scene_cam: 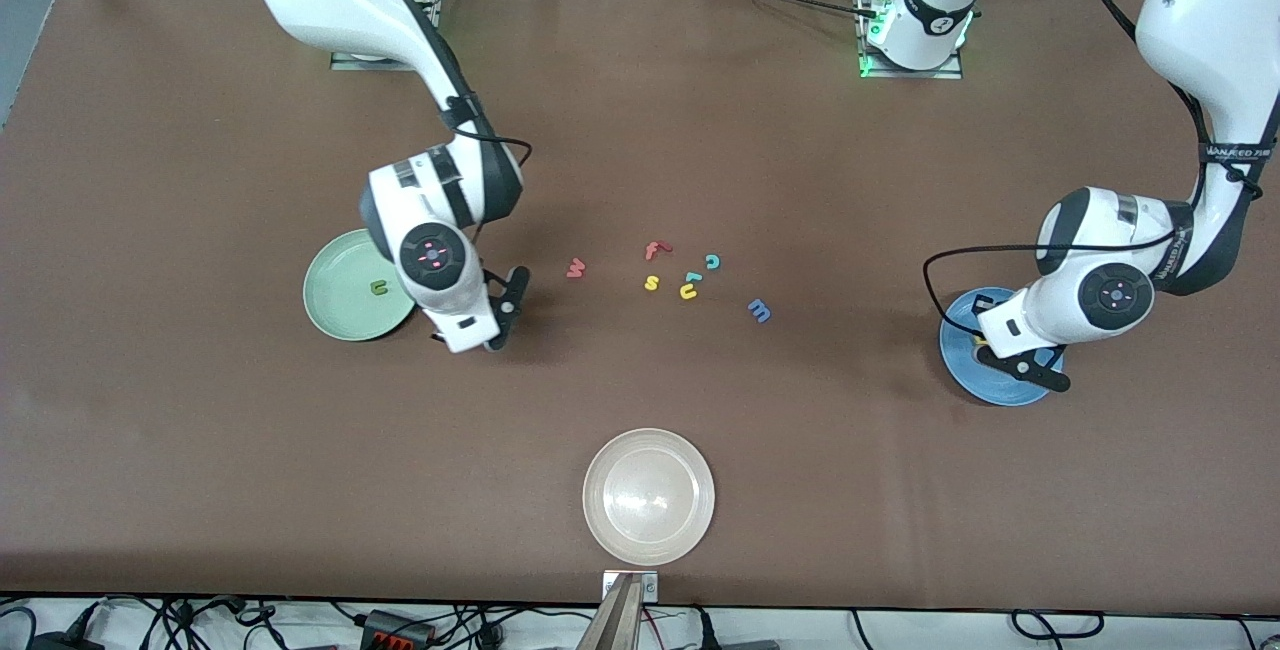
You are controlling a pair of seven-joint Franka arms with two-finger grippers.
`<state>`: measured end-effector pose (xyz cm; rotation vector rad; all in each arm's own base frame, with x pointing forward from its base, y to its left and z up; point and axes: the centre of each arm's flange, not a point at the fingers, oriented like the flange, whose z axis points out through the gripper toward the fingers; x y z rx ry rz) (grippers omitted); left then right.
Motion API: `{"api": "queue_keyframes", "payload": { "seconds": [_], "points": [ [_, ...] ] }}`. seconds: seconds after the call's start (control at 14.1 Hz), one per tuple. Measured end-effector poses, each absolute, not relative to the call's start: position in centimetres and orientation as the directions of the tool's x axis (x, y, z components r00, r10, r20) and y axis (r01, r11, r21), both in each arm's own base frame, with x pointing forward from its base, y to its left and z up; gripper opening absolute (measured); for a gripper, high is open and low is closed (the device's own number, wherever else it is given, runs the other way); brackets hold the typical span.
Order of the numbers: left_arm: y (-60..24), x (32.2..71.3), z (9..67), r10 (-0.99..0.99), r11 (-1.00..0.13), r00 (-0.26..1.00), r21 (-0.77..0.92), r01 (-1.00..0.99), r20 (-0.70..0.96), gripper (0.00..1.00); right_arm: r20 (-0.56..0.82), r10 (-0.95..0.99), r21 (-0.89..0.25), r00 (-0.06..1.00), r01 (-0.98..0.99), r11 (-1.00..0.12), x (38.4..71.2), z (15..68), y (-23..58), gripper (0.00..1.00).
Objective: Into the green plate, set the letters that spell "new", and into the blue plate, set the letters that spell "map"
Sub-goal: 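Carry the orange e to the green plate while the left gripper carries the teal q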
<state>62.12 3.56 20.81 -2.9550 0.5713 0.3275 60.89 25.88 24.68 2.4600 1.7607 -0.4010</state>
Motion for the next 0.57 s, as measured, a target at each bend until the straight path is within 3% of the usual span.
{"api": "queue_keyframes", "payload": {
  "seconds": [0.21,0.57],
  "points": [
    [4.2,62.1,20.2,-0.355,-0.924,0.906,-0.059,-0.377,-0.231,0.37,-0.333,0.872,-0.131,0.359,0.898,-0.42,61.3,25.6,20.6,0.29],
    [-2.0,62.3,23.0,-0.431,-0.893,0.874,-0.029,-0.448,-0.223,0.82,-0.362,0.821,-0.173,0.441,0.833,-0.525,59.8,22.3,12.4,0.29]
  ]
}}
